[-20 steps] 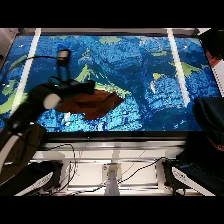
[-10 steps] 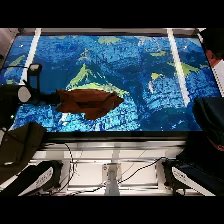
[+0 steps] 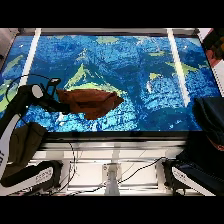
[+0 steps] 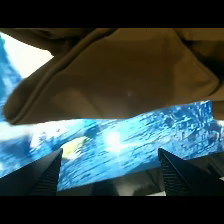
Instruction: Fold the clothes and pants, and hang the long-sleeved shirts on hangers.
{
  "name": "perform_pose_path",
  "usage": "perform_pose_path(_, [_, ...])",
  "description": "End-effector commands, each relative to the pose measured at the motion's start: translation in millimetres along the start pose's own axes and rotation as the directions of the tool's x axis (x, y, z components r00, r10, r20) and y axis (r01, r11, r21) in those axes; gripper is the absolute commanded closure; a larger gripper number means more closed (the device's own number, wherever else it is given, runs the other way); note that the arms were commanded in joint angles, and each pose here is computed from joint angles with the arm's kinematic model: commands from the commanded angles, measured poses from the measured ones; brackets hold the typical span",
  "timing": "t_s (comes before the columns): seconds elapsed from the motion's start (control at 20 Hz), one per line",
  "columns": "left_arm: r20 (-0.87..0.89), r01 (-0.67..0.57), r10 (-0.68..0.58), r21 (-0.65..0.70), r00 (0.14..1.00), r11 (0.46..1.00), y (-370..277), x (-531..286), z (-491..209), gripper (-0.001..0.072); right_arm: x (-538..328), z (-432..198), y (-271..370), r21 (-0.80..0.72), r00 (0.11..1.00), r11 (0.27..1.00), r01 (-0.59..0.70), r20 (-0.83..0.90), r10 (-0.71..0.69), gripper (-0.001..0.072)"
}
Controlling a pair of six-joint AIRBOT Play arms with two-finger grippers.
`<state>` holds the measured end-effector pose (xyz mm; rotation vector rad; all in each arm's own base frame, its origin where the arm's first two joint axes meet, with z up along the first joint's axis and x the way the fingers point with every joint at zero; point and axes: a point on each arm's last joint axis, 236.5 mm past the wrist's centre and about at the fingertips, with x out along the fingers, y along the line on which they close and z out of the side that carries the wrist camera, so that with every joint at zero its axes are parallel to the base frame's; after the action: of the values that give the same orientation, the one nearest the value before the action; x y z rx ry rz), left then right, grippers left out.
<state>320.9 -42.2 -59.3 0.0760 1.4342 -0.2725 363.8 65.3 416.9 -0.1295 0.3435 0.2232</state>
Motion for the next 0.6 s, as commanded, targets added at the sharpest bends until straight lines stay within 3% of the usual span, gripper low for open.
perform_pose_path(0.0, [-0.005,0.012,-0.012,0.008,1.000,1.000,1,17,5,0.0015,0,4,0,0.000,1.000,1.000,0.001,0.017,-0.001,0.0156])
perform_pose_path(0.35, [0.065,-0.051,0.044,0.125,0.997,0.991,13,2,25,0.0014,1,4,0,0.000,1.000,1.000,0.002,0.016,-0.002,0.0156])
perform_pose_path(0.55, [0.154,-0.099,0.079,0.127,0.985,0.987,21,-1,46,0.0014,5,2,0,0.001,1.000,1.000,0.001,0.008,-0.001,0.0156])
